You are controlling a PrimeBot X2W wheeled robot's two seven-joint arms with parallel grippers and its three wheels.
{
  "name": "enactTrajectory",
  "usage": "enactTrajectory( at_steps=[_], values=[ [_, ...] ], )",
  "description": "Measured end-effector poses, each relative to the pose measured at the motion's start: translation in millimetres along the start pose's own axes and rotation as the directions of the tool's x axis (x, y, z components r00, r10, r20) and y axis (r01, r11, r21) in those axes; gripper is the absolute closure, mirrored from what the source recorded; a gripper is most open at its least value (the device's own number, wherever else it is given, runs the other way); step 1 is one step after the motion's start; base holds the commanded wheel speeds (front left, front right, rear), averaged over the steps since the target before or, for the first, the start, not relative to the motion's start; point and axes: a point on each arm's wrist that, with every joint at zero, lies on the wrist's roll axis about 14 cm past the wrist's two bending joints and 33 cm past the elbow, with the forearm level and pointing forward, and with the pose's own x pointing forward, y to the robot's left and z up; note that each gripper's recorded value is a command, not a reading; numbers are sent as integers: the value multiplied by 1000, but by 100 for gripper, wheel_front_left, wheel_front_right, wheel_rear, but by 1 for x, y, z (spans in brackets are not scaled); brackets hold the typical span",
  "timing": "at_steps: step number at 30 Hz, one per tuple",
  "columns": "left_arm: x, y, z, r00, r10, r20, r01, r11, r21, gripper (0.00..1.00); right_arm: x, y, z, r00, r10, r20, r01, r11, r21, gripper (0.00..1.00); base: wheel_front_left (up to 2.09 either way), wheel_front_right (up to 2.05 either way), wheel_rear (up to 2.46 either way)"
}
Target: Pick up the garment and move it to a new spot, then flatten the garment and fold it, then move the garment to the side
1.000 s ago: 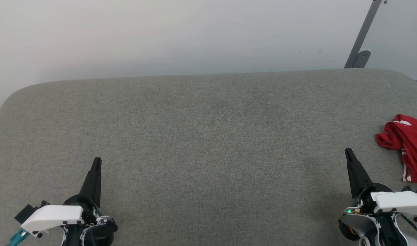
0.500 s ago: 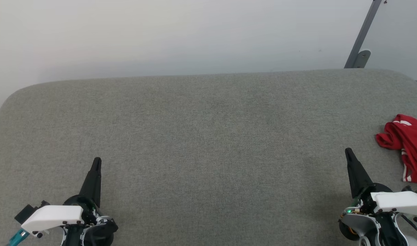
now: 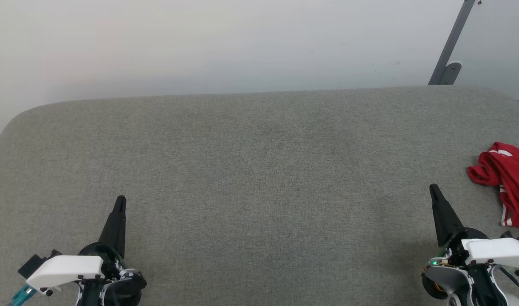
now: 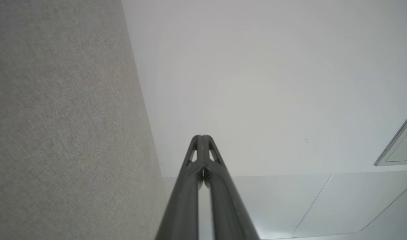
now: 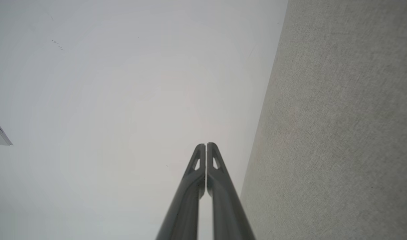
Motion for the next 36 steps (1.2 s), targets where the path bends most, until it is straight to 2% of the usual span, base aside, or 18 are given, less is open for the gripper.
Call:
enactTrajectory(
  at_steps=[36],
  values=[
    [0, 0, 0, 1000, 0, 0, 0, 1000, 1, 100, 0, 0, 0, 1000, 0, 0, 0, 1000, 0, 100, 0, 0, 0]
  ],
)
